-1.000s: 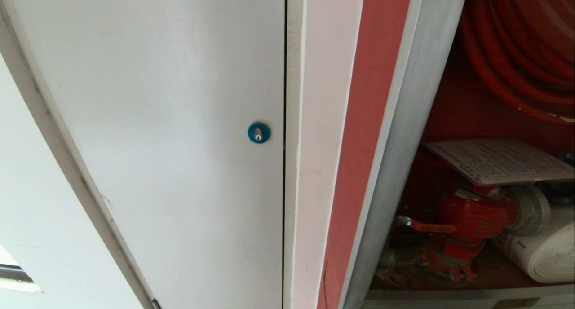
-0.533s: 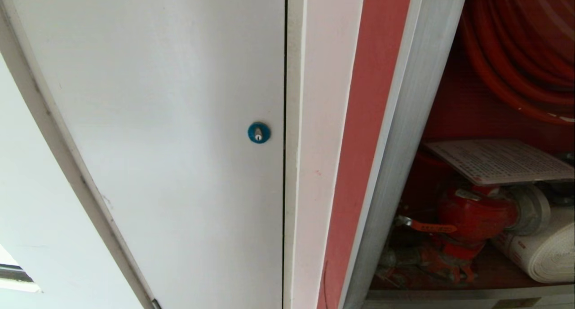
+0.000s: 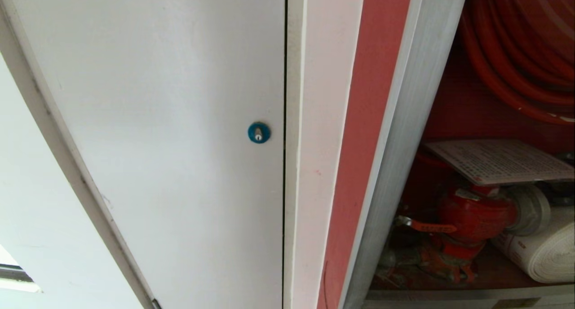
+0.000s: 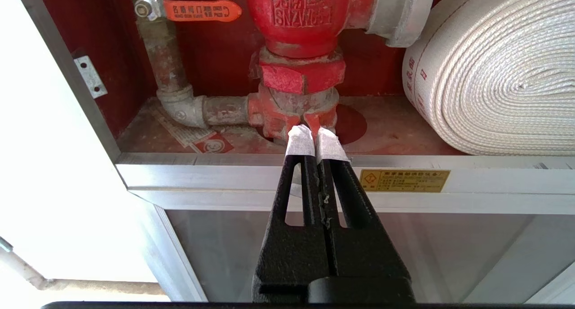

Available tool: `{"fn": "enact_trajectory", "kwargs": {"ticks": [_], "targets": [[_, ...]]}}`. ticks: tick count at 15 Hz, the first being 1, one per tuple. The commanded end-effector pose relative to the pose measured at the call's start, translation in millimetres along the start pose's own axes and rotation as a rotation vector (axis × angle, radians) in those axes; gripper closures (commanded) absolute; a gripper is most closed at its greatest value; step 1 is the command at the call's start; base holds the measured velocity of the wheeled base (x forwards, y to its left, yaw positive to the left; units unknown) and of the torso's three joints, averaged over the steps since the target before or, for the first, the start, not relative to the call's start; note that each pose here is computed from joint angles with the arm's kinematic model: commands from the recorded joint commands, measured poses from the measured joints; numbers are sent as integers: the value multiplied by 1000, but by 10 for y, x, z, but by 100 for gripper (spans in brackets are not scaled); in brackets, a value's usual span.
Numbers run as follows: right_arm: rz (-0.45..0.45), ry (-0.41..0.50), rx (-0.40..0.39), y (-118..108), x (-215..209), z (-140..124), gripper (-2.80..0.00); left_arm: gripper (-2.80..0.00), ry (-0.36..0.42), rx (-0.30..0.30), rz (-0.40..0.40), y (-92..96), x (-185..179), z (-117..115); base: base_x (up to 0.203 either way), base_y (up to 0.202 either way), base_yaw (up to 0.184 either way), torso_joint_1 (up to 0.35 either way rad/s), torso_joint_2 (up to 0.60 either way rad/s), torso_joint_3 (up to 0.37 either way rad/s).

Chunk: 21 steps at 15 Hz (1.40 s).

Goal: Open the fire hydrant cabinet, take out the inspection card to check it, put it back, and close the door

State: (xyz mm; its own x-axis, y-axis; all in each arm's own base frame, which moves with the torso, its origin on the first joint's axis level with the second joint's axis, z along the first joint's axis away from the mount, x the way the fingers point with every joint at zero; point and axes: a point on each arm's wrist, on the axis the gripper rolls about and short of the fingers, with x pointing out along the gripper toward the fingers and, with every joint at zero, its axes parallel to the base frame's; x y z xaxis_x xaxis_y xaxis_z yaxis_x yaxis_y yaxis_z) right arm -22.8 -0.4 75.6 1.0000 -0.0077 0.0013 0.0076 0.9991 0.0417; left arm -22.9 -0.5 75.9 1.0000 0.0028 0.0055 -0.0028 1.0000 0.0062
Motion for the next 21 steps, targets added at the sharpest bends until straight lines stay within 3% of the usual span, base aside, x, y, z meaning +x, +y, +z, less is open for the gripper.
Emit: {"fn": "enact_trajectory", "kwargs": {"ticks": [1, 21], "targets": [[0, -3, 1, 0, -2, 0, 0, 0, 2, 0, 0, 0, 2, -8, 0, 0, 0, 0, 0, 0], [0, -3, 0, 0, -2, 0, 0, 0, 2, 0, 0, 0, 2, -8, 0, 0, 0, 0, 0, 0]]}}
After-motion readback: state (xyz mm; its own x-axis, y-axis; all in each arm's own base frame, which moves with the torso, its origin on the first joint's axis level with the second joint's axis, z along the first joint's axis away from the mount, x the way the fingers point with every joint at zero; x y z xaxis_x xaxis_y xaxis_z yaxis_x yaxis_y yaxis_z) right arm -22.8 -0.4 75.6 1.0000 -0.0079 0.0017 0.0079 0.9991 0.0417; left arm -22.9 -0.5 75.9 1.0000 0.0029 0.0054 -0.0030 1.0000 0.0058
